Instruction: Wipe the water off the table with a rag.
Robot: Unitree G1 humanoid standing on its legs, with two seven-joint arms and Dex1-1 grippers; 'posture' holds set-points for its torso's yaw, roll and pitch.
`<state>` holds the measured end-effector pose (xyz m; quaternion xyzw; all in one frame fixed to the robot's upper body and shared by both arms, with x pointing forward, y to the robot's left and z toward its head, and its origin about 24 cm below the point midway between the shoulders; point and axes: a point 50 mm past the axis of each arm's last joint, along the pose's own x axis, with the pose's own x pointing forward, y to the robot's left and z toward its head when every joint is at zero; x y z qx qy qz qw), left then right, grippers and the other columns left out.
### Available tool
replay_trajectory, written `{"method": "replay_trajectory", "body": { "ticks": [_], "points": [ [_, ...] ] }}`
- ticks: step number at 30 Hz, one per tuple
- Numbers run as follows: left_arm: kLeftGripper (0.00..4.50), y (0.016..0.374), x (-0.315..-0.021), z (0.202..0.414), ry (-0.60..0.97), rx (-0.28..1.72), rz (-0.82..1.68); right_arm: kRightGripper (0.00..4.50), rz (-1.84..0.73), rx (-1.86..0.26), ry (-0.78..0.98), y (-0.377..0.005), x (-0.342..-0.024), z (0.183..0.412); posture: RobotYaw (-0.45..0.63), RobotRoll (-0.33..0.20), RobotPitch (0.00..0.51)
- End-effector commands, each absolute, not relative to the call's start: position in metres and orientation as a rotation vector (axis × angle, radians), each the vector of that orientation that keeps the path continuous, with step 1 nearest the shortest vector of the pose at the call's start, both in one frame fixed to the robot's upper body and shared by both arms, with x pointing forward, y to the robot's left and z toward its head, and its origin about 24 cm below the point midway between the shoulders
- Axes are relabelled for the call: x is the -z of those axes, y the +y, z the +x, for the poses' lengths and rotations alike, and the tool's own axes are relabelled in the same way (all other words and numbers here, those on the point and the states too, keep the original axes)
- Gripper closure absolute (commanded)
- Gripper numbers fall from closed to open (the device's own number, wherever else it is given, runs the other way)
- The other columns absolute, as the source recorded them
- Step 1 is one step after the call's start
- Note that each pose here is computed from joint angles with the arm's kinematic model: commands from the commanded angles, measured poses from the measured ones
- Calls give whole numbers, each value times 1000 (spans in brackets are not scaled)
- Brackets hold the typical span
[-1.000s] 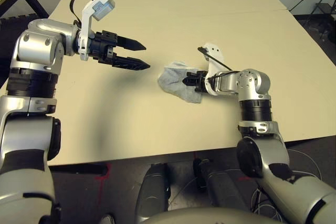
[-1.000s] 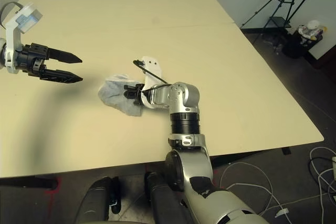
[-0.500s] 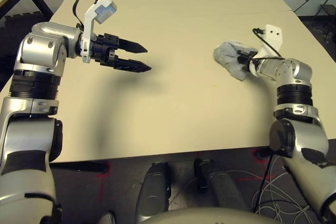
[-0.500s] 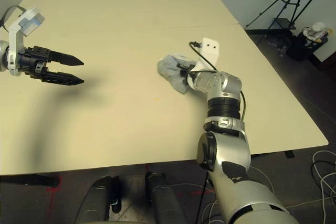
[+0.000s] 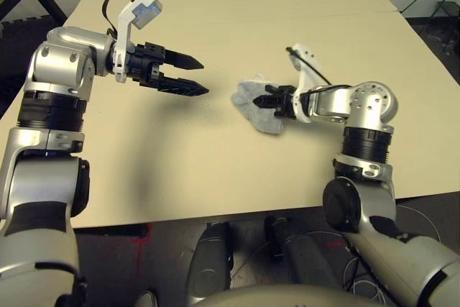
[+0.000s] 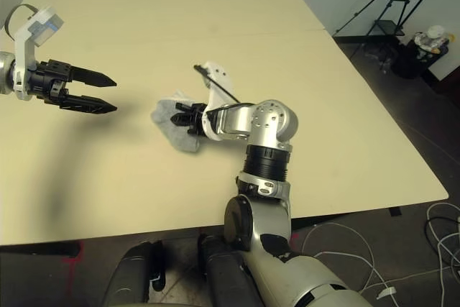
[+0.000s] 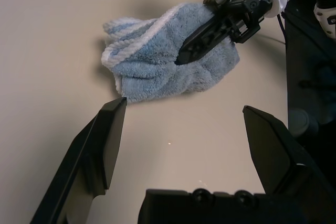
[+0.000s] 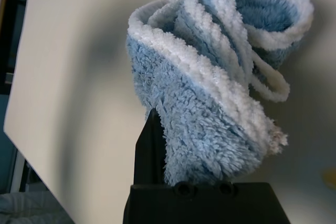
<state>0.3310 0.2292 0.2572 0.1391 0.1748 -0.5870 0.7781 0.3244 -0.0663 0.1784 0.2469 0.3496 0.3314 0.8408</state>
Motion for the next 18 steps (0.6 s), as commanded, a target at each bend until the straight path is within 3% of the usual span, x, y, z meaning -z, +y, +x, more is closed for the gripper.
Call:
{"method": "replay_trajectory", "body": {
  "ticks": [1, 5, 18],
  "points": [
    [0, 226, -258, 332, 388, 1281, 321, 4492, 589, -867, 910, -9, -154, 298, -42, 0, 189],
    [0, 226, -258, 331, 392, 1284, 320, 4492, 599, -847, 964, -5, -148, 298, -40, 0, 191],
    [0, 225, -257, 331, 383, 1280, 322, 4492, 543, -996, 949, 21, -170, 290, -29, 0, 195]
  ]
}}
